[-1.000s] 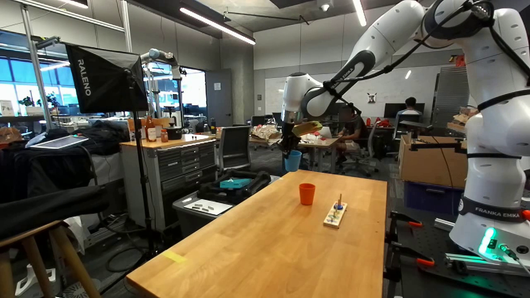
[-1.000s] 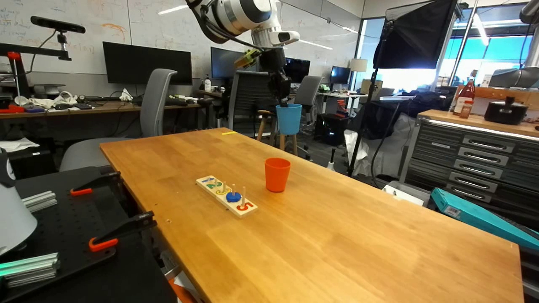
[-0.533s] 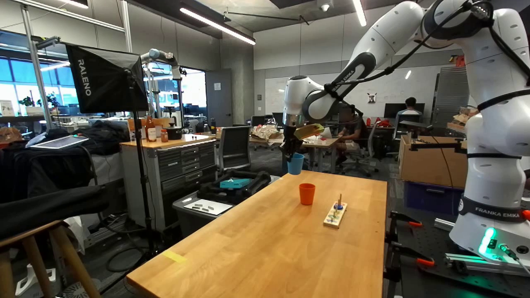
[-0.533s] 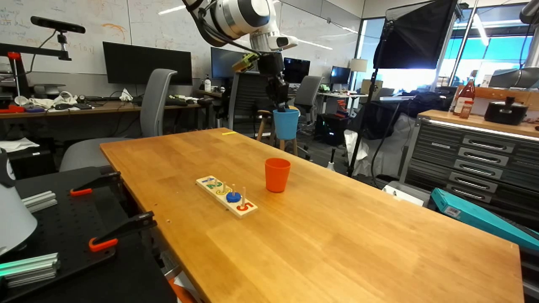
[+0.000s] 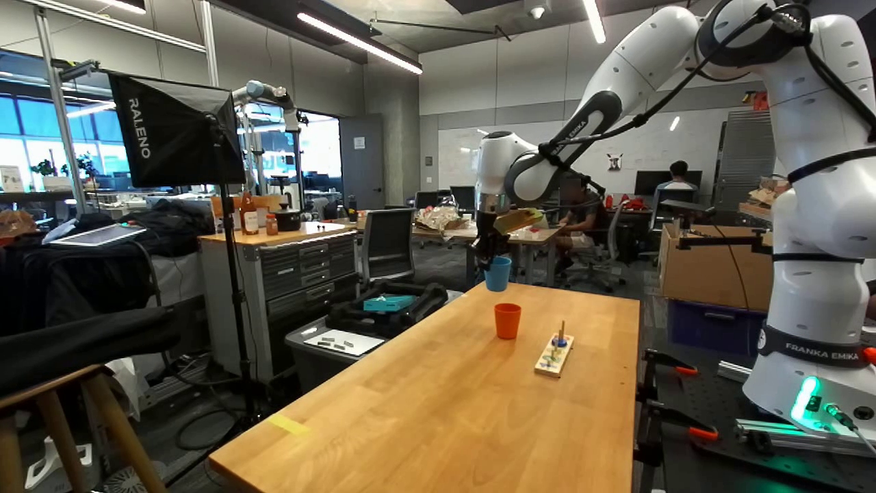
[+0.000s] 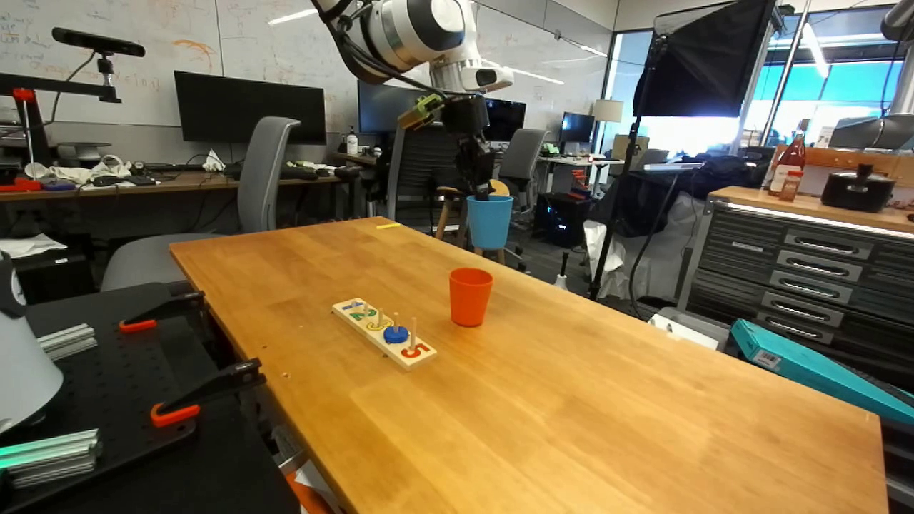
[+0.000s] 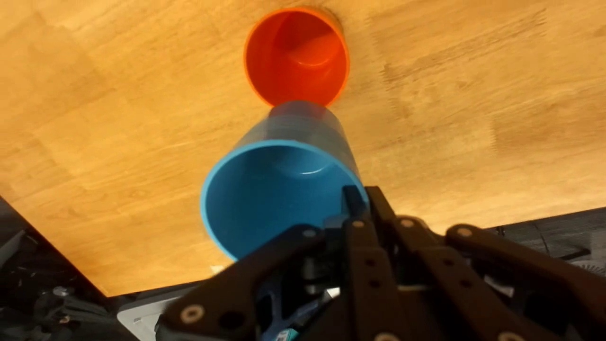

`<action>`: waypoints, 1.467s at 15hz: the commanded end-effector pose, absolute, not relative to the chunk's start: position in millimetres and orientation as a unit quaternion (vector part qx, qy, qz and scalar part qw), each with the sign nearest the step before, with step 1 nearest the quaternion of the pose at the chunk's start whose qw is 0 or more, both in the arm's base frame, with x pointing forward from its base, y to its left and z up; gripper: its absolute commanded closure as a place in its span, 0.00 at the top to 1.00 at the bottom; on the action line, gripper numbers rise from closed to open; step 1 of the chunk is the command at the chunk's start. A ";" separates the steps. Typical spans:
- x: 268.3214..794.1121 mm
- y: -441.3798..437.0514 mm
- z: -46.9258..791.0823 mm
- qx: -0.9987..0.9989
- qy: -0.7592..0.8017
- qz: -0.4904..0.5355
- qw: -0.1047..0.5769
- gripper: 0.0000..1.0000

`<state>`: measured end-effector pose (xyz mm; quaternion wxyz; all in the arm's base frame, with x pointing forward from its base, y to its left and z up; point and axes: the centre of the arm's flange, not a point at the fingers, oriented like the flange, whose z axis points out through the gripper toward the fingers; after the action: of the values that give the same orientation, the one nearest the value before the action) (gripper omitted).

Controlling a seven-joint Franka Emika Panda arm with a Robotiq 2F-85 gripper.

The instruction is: Put the blue cup in the orange cup

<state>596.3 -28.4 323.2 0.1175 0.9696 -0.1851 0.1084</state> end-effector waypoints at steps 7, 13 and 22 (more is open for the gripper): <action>564.3 -32.8 295.8 0.975 -0.171 0.063 0.129 0.01; 571.3 -29.9 289.0 0.973 -0.177 0.074 0.127 0.54; 612.2 24.3 318.5 0.985 -0.147 0.070 0.054 1.00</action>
<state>588.0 3.3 305.5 0.0874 0.9786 -0.1646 0.0876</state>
